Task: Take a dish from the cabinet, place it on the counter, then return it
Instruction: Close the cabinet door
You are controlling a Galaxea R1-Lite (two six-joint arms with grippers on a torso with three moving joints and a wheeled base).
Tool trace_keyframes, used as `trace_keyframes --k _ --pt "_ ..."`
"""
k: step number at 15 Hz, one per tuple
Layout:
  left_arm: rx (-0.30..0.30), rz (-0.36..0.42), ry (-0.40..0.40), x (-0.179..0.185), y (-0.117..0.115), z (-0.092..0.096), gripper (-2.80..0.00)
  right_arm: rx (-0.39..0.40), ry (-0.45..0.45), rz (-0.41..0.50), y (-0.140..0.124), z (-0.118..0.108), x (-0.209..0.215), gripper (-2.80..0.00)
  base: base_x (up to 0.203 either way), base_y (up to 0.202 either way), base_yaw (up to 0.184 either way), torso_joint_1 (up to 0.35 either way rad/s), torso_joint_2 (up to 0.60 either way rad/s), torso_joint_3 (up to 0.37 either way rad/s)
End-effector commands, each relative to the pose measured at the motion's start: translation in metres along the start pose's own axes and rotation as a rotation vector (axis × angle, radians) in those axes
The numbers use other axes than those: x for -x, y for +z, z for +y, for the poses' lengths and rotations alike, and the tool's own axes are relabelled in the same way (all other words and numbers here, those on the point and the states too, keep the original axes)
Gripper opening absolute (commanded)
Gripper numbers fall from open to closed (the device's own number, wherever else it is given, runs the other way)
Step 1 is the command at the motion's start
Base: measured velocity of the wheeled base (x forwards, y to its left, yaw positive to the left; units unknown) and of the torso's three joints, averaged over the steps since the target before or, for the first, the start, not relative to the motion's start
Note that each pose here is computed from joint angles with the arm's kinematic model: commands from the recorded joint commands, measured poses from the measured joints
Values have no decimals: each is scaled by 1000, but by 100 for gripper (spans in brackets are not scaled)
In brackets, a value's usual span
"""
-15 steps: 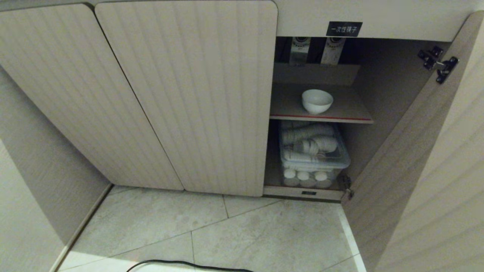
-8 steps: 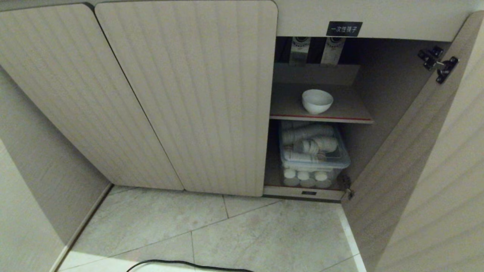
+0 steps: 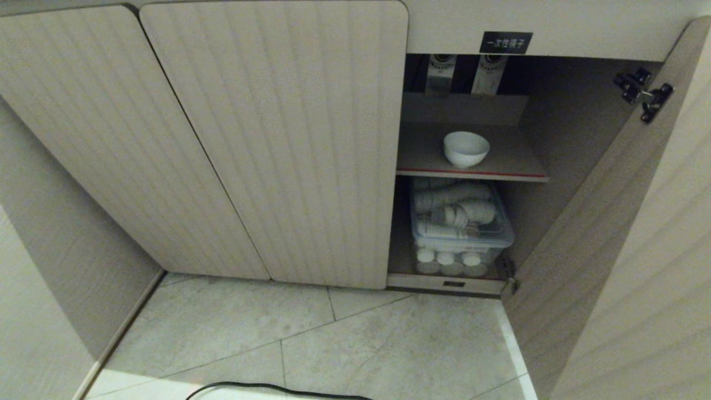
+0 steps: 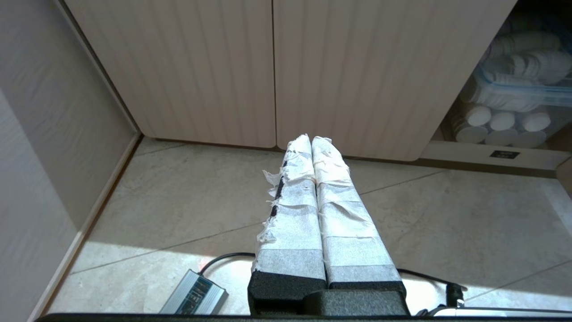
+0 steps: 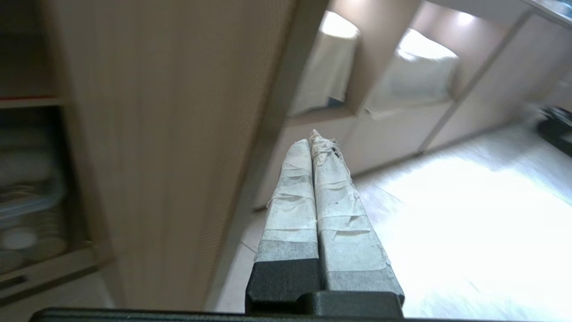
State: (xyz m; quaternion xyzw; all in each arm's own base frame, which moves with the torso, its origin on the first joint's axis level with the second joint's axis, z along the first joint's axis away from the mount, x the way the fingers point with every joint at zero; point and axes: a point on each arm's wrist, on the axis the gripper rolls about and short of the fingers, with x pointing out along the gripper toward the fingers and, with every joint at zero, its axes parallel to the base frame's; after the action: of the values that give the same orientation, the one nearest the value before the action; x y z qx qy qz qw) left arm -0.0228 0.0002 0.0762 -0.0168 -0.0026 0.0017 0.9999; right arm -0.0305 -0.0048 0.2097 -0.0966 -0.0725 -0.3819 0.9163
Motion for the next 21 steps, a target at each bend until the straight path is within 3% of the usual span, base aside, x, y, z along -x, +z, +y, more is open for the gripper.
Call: trace_keyframes --k 1,8,16,19,21 --pt "1 -2 1 0 0 0 -280 13 -35 13 11 2 -7 -280 0 0 0 0 0 0" --pt "0 -1 1 0 0 0 -280 -2 -43 -11 40 2 -18 -280 0 0 0 0 0 0" --pt "0 -2 1 0 0 0 -280 -15 -26 21 44 7 -29 -280 0 0 0 0 0 0" --pt "0 -2 0 0 0 0 -280 -33 -4 28 43 8 -30 -280 0 0 0 0 0 0" --pt "0 -2 1 0 0 0 -280 -82 70 31 41 11 -33 -280 0 0 0 0 0 0"
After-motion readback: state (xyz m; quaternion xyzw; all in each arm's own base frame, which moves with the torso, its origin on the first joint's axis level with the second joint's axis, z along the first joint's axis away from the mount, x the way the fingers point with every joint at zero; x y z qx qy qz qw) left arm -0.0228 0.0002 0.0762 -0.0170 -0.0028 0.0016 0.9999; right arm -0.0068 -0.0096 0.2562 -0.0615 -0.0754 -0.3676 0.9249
